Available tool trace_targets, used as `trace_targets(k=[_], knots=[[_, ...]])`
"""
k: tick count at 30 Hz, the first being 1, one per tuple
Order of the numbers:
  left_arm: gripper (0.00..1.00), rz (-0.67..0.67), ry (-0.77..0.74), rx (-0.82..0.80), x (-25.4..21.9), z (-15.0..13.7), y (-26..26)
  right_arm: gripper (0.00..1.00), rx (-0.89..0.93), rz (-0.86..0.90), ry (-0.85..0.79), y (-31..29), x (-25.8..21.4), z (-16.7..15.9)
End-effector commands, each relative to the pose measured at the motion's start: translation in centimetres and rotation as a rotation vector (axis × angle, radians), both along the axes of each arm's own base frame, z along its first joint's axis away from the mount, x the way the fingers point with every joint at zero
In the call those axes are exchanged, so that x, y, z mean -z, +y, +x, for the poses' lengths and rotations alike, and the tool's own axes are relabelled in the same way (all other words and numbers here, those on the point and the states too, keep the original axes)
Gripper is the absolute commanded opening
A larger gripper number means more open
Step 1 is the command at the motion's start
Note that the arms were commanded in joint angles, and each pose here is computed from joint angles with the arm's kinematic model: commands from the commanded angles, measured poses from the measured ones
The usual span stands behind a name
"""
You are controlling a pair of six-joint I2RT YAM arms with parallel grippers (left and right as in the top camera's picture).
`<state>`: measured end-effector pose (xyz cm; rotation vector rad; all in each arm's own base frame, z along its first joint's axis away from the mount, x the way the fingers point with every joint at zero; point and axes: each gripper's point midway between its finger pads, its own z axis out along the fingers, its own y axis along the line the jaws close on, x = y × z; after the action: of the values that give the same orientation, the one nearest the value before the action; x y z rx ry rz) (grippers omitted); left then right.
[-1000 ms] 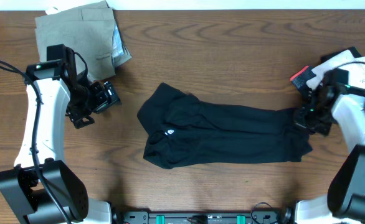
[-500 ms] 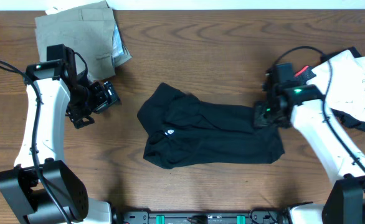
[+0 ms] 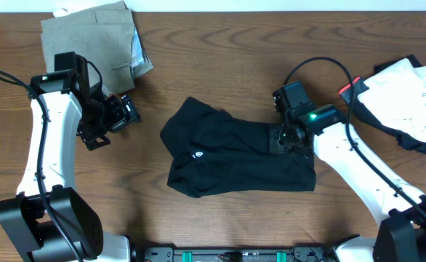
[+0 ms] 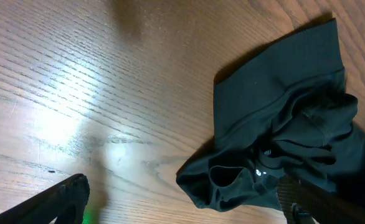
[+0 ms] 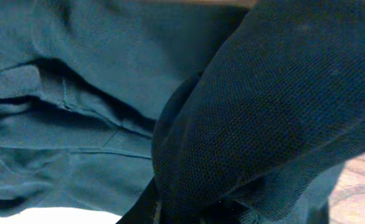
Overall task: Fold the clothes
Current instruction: 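Fold the shirt's right end leftward onto the middle with the right gripper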
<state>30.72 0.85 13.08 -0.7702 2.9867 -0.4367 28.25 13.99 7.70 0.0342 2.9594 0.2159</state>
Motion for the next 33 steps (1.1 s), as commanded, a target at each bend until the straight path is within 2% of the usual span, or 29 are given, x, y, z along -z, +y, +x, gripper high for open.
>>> trace_targets(k=[1,3,5,8,10,13,19,24,29,33], knots=[[0.98,0.004,0.005,-0.007,0.0,-0.1,0.1,0.11,-0.016,0.038,0.039,1.9,0.8,-0.3],[0.98,0.004,0.005,-0.007,0.0,-0.1,0.1,0.12,-0.026,0.046,0.054,2.4,1.3,-0.4],[0.98,0.004,0.005,-0.007,0.0,-0.1,0.1,0.26,-0.025,0.051,0.065,2.7,1.6,-0.5],[0.98,0.004,0.005,-0.007,0.0,-0.1,0.1,0.34,-0.035,0.071,0.059,3.2,1.4,-0.5],[0.98,0.004,0.004,-0.007,0.0,-0.1,0.1,0.47,-0.046,0.094,0.055,3.9,1.3,-0.4],[0.98,0.004,0.005,-0.007,0.0,-0.1,0.1,0.6,-0.062,0.135,0.06,4.7,1.0,-0.6],[0.98,0.004,0.004,-0.007,0.0,-0.1,0.1,0.63,-0.118,0.183,0.025,5.7,-0.8,-0.1],[0.98,0.004,0.005,-0.006,0.0,-0.1,0.1,0.64,-0.101,0.159,-0.059,4.6,-4.5,0.9],[0.98,0.004,0.005,-0.006,0.0,-0.1,0.1,0.86,-0.038,0.077,-0.116,1.6,-6.6,1.4],[0.98,0.004,0.005,-0.006,0.0,-0.1,0.1,0.88,-0.045,0.027,-0.044,0.1,-5.3,0.1]])
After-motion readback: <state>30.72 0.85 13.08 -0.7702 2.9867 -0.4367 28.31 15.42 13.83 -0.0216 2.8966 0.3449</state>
